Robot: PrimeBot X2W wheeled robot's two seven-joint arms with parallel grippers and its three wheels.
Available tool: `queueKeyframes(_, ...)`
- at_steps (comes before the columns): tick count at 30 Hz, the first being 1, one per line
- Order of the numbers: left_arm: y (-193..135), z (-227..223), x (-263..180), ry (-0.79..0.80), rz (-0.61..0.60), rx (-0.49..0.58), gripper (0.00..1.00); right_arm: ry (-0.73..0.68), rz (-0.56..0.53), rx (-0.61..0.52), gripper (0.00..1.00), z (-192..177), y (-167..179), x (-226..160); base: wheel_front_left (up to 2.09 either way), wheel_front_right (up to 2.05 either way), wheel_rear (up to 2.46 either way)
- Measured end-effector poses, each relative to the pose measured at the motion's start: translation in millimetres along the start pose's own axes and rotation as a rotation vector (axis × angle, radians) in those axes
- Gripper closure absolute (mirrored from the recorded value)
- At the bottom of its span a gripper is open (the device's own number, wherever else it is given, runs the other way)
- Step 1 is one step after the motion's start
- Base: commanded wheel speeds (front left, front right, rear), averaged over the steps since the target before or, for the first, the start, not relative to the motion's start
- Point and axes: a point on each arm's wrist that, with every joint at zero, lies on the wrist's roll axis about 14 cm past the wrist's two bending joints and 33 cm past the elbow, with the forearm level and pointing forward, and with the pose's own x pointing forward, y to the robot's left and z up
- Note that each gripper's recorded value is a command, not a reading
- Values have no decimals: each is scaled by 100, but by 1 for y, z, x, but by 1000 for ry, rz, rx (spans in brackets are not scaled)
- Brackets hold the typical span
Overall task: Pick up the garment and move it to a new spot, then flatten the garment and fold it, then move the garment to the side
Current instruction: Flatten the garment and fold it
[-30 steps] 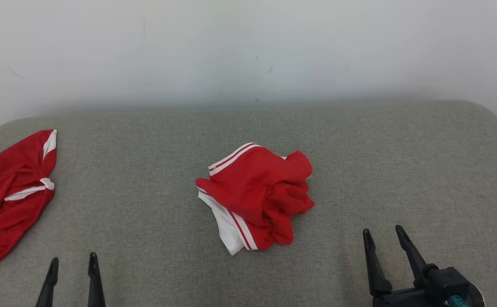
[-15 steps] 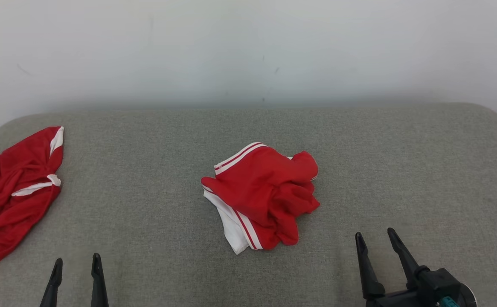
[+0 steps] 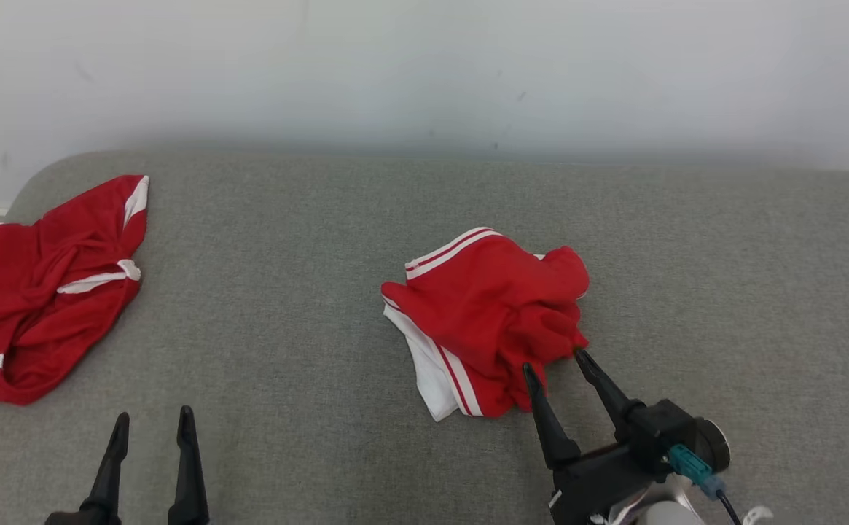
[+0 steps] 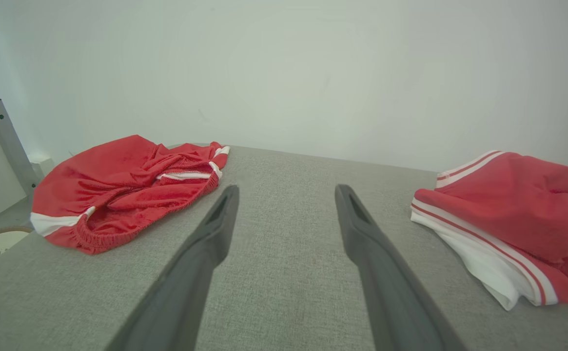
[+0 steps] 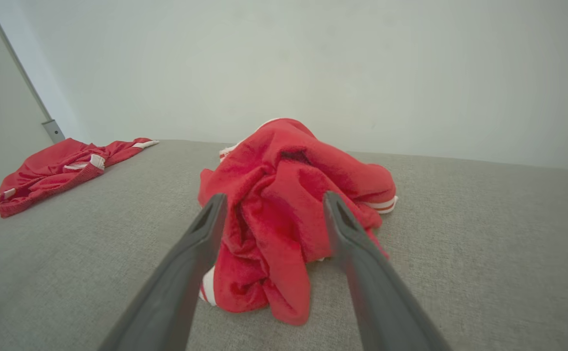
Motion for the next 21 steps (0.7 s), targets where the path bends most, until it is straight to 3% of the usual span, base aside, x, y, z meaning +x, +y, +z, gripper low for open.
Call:
queueKeyframes(6, 5, -2, -1, 8, 19, -4, 0, 45, 104, -9, 0, -9, 24, 36, 0, 0, 0)
queueKeyframes(8, 11, -4, -5, 17, 39, -5, 0, 112, 139, -14, 0, -27, 32, 45, 0, 0, 0)
queueKeyframes(13, 18, -1, -8, 11, 62, 0, 0, 160, 159, 22, 1, -38, 39, 65, 0, 0, 0)
queueKeyframes(14, 20, 0, -9, 8, 70, 1, 0, 160, 167, 22, 54, -37, 41, 69, 0, 0, 0)
queueKeyframes(15, 23, 2, -9, 3, 79, 1, 0, 168, 175, 20, 85, -39, 44, 72, 0, 0, 0)
queueKeyframes(16, 26, 2, -10, 2, 88, 2, 0, 186, 181, 19, 100, -44, 46, 73, 0, 0, 0)
queueKeyframes(21, 39, -1, -18, 16, 131, 10, 0, 200, 193, 35, 100, -48, 52, 84, 0, 0, 0)
